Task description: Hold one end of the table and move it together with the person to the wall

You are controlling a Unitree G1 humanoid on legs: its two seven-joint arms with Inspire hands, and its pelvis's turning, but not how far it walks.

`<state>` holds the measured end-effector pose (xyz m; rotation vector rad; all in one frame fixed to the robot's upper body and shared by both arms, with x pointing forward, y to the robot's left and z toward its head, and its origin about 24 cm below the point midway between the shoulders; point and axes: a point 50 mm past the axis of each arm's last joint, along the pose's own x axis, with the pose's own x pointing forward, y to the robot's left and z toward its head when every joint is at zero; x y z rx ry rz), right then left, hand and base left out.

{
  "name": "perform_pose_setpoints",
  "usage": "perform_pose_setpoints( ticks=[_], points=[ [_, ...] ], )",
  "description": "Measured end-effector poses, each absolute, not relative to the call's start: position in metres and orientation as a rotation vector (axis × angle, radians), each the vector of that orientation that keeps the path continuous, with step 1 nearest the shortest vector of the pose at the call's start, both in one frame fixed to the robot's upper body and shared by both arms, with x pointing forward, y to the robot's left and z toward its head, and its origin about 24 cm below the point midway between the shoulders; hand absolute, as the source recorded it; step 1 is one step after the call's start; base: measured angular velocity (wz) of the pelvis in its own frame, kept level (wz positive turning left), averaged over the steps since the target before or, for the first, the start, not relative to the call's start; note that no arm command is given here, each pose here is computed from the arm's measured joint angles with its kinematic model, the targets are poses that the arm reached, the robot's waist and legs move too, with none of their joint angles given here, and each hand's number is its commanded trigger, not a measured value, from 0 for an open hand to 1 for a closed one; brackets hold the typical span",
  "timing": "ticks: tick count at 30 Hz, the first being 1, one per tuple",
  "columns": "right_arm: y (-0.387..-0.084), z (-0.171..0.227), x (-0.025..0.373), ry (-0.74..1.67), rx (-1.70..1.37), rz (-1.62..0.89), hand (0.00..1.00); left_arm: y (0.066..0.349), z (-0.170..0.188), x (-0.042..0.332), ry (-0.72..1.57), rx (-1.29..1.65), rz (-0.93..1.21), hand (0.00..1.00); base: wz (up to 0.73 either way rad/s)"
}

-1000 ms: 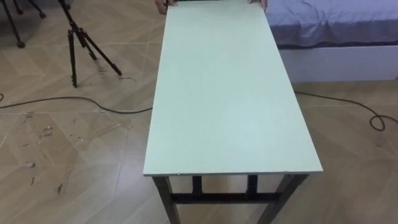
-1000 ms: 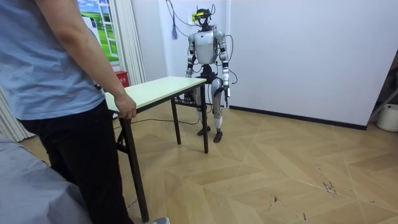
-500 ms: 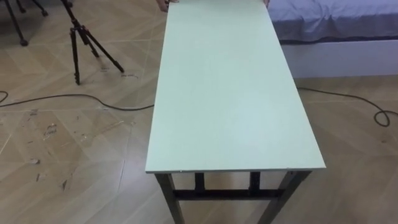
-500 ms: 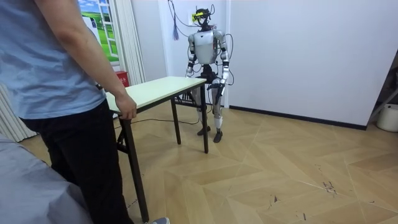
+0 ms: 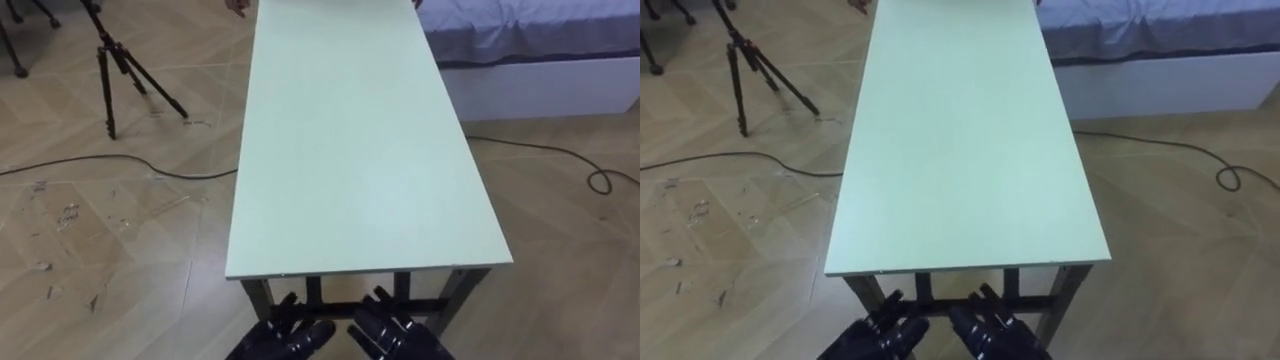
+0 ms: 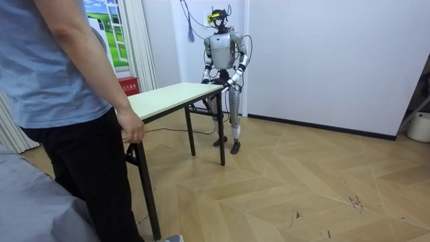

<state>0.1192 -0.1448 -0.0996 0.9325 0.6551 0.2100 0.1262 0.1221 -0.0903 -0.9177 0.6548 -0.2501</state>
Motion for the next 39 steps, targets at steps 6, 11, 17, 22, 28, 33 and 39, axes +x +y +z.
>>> perform_pose_setpoints(
  ticks=[6, 11, 17, 22, 28, 33, 39],
  points=[
    [-0.145, -0.085, 0.125, 0.587, 0.982, 0.241, 0.0, 0.123, -0.079, 0.132, 0.608, -0.963, -0.277, 0.0, 0.0],
    [-0.146, -0.075, 0.134, 0.523, 1.059, 0.239, 0.0, 0.119, -0.073, 0.137, 0.577, -1.049, -0.271, 0.0, 0.0],
    [-0.146, -0.071, 0.138, 0.498, 1.084, 0.247, 0.0, 0.118, -0.069, 0.137, 0.568, -1.167, -0.243, 0.0, -0.01],
    [-0.146, -0.071, 0.139, 0.496, 1.084, 0.248, 0.0, 0.119, -0.069, 0.138, 0.557, -1.25, -0.208, 0.0, 0.0],
    [-0.148, -0.071, 0.139, 0.5, 1.072, 0.25, 0.0, 0.124, -0.069, 0.138, 0.551, -1.279, -0.183, 0.0, -0.03],
    [-0.154, -0.071, 0.139, 0.498, 1.099, 0.214, 0.0, 0.137, -0.07, 0.141, 0.533, -1.267, -0.14, 0.0, -0.01],
    [-0.154, -0.07, 0.148, 0.502, 1.117, 0.167, 0.0, 0.138, -0.074, 0.148, 0.56, -1.251, -0.129, 0.0, 0.0]
  ],
)
